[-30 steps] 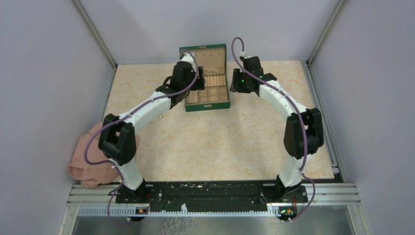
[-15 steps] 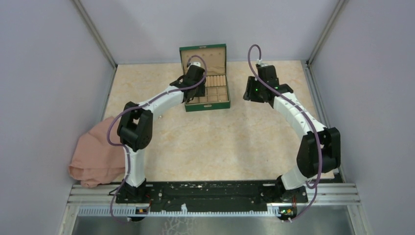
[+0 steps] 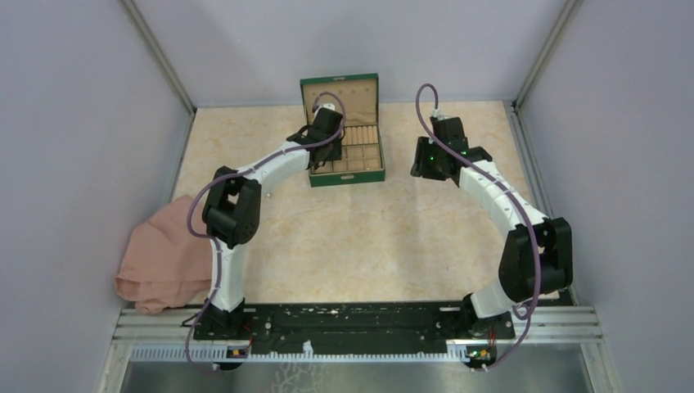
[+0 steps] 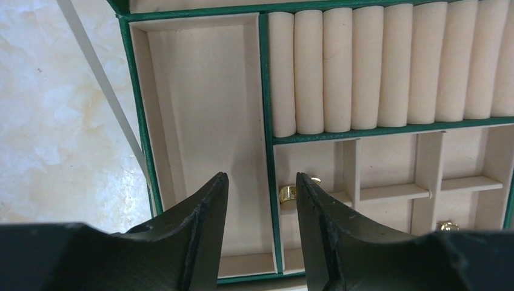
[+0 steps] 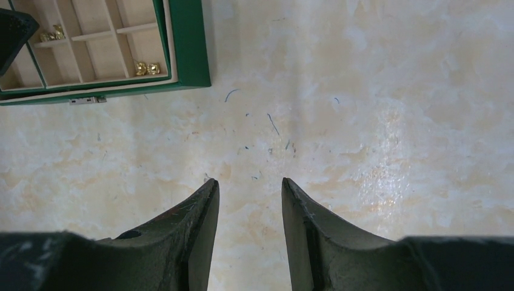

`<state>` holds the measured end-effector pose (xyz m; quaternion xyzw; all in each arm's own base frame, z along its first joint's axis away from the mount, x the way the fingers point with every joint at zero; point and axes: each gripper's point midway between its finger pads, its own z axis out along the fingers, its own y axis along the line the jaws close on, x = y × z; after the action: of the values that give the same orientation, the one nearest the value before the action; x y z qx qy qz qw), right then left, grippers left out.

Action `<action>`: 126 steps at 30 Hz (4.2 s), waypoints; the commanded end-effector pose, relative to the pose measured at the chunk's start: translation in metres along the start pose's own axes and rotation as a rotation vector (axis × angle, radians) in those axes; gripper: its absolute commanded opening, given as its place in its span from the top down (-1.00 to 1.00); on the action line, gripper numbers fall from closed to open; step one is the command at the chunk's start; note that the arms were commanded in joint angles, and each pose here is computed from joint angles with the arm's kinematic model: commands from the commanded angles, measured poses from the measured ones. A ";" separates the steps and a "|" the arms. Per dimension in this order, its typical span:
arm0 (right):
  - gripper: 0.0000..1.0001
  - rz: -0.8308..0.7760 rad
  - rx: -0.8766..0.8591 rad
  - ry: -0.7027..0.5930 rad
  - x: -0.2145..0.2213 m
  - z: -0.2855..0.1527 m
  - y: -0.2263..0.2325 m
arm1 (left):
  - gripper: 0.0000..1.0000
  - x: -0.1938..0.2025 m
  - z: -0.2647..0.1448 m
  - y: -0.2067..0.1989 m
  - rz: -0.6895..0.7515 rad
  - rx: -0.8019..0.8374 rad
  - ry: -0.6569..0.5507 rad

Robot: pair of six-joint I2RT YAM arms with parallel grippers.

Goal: Organize the mixed jewelry

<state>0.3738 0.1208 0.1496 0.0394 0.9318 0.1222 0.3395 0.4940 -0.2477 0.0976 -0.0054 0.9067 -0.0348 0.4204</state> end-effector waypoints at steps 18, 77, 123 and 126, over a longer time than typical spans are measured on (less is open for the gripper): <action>0.17 -0.004 0.010 -0.049 -0.005 -0.015 -0.017 | 0.46 -0.006 0.012 -0.006 -0.033 -0.003 -0.006; 0.20 0.000 -0.005 -0.028 0.011 -0.019 -0.023 | 1.00 -0.021 -0.005 -0.005 -0.120 0.029 0.102; 0.21 0.002 0.018 -0.017 0.021 -0.022 -0.033 | 1.00 0.002 0.013 -0.022 -0.165 0.086 0.174; 0.21 0.002 0.021 -0.010 0.023 -0.022 -0.035 | 1.00 -0.002 0.011 -0.017 -0.163 0.057 0.161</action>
<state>0.3386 0.0913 0.1259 0.0457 0.9422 0.1102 0.3130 0.4973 -0.2586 0.0796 -0.0636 0.9384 -0.0914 0.3270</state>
